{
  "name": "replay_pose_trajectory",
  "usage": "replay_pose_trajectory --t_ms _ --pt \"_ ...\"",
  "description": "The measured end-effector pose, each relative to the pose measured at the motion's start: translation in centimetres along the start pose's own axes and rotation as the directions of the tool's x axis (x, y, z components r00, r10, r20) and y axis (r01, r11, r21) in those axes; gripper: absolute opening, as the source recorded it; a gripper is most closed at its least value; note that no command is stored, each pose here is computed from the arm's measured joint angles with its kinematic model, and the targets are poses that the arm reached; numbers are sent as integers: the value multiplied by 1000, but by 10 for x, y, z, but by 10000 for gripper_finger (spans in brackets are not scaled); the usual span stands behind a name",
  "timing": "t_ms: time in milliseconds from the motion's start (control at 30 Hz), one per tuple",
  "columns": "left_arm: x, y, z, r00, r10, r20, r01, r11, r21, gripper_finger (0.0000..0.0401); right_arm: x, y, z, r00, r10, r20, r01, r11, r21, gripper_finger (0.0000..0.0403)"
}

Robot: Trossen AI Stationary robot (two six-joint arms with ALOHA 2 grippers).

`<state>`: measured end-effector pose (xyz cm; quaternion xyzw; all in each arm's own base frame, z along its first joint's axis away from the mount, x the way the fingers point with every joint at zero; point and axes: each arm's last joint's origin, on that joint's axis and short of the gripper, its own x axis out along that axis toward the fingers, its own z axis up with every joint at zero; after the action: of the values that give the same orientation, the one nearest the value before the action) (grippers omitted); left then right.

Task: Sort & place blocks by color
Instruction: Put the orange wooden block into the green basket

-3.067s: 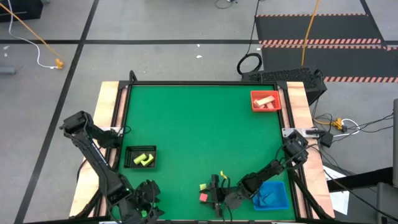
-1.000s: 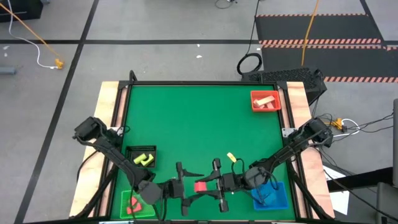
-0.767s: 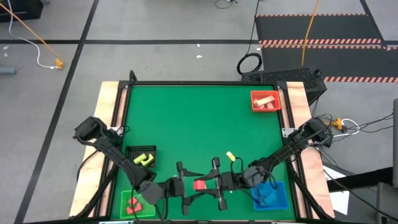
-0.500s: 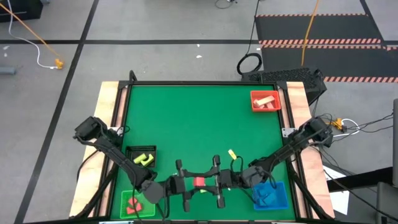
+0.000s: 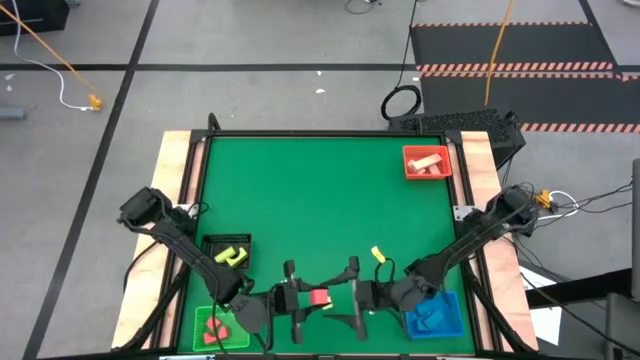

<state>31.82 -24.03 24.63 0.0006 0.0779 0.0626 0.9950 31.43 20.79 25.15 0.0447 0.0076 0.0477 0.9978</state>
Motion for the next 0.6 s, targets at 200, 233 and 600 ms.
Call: replay_pose_trajectory --t_ms 200,233,600 --pt "-6 -4 -3 1000 0 -23 -1 1000 -24 130 -28 0 26 994 6 -107 4 996 90 365" --pt "-8 -6 -5 1000 -5 -31 4 999 -35 130 -34 1 27 991 11 -134 3 995 101 366" --pt "-68 -11 -18 867 -237 -438 49 916 -398 130 -34 13 -17 945 -4 -327 50 990 131 330"
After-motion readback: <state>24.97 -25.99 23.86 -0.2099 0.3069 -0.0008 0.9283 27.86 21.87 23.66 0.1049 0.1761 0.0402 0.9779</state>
